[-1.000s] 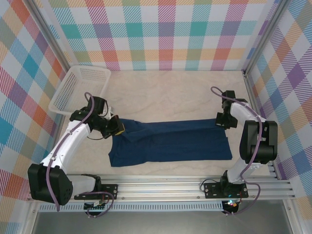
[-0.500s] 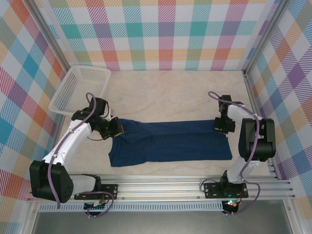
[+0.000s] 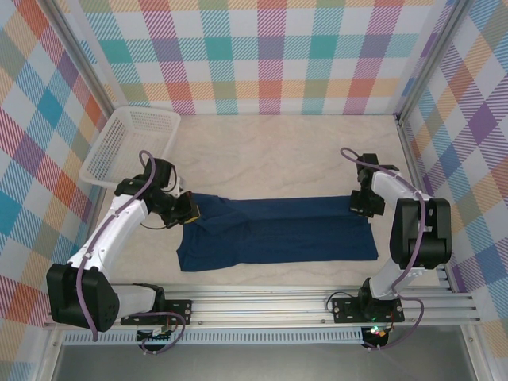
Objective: Fold the inside-out t-shirt
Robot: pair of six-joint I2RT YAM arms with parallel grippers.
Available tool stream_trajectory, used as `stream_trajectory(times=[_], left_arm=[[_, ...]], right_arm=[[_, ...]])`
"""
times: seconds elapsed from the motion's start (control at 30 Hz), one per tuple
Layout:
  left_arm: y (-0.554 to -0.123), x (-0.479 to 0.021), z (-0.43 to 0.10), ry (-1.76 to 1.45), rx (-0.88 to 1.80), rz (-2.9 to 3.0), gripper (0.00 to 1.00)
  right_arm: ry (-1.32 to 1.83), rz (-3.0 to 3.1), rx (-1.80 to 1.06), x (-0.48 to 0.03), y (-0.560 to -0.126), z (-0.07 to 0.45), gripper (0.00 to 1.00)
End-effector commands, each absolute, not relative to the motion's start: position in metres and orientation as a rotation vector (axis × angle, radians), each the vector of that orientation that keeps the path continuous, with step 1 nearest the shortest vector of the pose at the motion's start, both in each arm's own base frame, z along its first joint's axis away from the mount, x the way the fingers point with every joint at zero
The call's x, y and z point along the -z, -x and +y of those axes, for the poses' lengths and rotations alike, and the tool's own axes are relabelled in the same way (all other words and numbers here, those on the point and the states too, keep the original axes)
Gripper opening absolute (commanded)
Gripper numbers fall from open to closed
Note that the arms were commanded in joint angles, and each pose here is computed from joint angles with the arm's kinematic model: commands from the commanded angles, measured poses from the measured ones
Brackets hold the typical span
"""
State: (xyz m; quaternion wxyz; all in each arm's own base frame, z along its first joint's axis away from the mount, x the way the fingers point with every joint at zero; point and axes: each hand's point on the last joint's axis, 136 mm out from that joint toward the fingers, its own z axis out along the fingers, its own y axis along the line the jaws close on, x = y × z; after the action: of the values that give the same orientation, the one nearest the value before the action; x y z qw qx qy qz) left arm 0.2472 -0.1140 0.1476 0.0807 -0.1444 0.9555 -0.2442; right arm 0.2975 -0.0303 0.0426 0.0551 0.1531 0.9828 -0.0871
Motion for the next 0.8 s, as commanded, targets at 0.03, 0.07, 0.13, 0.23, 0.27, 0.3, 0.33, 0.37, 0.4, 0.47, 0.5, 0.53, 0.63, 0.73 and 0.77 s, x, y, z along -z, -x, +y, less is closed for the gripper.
stream_trajectory(times=[0.03, 0.07, 0.13, 0.23, 0.27, 0.3, 0.33, 0.37, 0.4, 0.47, 0.5, 0.53, 0.63, 0.73, 0.77], left_arm=[[-0.237, -0.136, -0.114, 0.429, 0.751, 2.897, 0.0], [-0.236, -0.134, -0.115, 0.431, 0.755, 2.904, 0.0], [-0.234, -0.13, -0.115, 0.432, 0.763, 2.915, 0.0], [-0.231, -0.125, -0.114, 0.433, 0.748, 2.929, 0.0], [-0.231, -0.124, -0.113, 0.435, 0.744, 2.931, 0.0], [-0.232, -0.123, -0.114, 0.438, 0.751, 2.93, 0.0], [-0.232, -0.123, -0.115, 0.441, 0.76, 2.928, 0.0], [-0.234, -0.124, -0.116, 0.443, 0.768, 2.922, 0.0], [-0.234, -0.125, -0.116, 0.449, 0.774, 2.919, 0.0], [-0.236, -0.129, -0.118, 0.457, 0.787, 2.902, 0.0], [-0.237, -0.13, -0.118, 0.462, 0.794, 2.895, 0.0], [-0.239, -0.132, -0.12, 0.469, 0.809, 2.886, 0.0], [-0.242, -0.136, -0.123, 0.489, 0.847, 2.864, 0.0], [-0.245, -0.135, -0.123, 0.507, 0.847, 2.853, 0.0], [-0.246, -0.135, -0.123, 0.513, 0.845, 2.853, 0.0]], right_arm=[[-0.472, 3.04, 0.358, -0.027, -0.286, -0.036, 0.11], [-0.471, 3.04, 0.378, -0.027, -0.285, -0.038, 0.12], [-0.47, 3.02, 0.385, -0.034, -0.288, -0.04, 0.15], [-0.422, 2.955, 0.334, -0.051, -0.298, -0.03, 0.25], [-0.379, 2.925, 0.328, -0.06, -0.303, -0.023, 0.28], [-0.326, 2.896, 0.318, -0.067, -0.306, -0.014, 0.3], [-0.252, 2.864, 0.282, -0.076, -0.31, 0.001, 0.33], [-0.161, 2.835, 0.202, -0.084, -0.313, 0.024, 0.36], [-0.07, 2.812, 0.097, -0.089, -0.314, 0.048, 0.38], [0.162, 2.734, -0.243, -0.101, -0.309, 0.122, 0.42], [0.233, 2.691, -0.384, -0.105, -0.304, 0.153, 0.42], [0.326, 2.637, -0.549, -0.111, -0.294, 0.191, 0.42], [0.546, 2.464, -0.803, -0.123, -0.27, 0.278, 0.42], [0.725, 2.317, -0.9, -0.125, -0.248, 0.345, 0.4], [0.767, 2.271, -0.912, -0.125, -0.243, 0.362, 0.39]])
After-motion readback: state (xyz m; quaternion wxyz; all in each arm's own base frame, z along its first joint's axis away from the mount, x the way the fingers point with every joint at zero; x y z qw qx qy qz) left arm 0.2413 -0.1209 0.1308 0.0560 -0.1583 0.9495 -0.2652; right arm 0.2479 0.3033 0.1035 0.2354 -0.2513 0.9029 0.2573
